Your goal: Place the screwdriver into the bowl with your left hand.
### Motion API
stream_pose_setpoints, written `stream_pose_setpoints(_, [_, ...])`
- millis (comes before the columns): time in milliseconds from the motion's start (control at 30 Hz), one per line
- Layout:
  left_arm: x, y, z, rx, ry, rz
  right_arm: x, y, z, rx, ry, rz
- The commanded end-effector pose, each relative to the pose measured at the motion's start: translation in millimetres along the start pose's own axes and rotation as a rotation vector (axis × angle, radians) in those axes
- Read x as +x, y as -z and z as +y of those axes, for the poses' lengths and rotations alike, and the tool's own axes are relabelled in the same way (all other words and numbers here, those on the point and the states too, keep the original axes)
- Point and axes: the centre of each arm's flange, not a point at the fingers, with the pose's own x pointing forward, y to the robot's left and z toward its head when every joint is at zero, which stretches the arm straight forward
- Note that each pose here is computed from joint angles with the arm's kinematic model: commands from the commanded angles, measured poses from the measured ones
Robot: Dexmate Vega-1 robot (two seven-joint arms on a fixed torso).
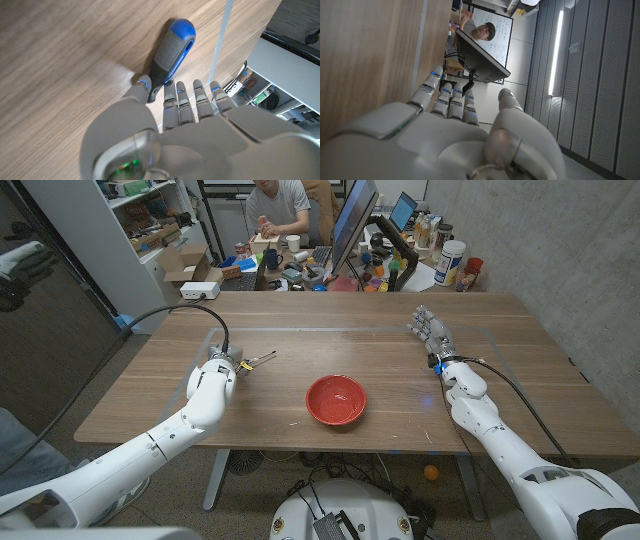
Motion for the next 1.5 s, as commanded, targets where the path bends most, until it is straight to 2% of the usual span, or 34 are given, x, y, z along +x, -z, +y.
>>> stream_pose_setpoints(33, [-0.1, -2.2, -2.1, -0.002, -0.009, 0.005, 0.8, -4.5, 0.5, -0.005, -0.002, -0.011])
stream_pose_setpoints(667, [-1.3, -2.8, -4.0, -0.046, -0.071, 0.020, 0.4, -0.8, 3.7, -0.001, -0.007, 0.000])
stream_pose_setpoints(1500, [-3.9, -5.3, 2.6, -0.115, -0.209, 0.016, 1.7, -11.2, 10.6, -0.023, -0.019, -0.017])
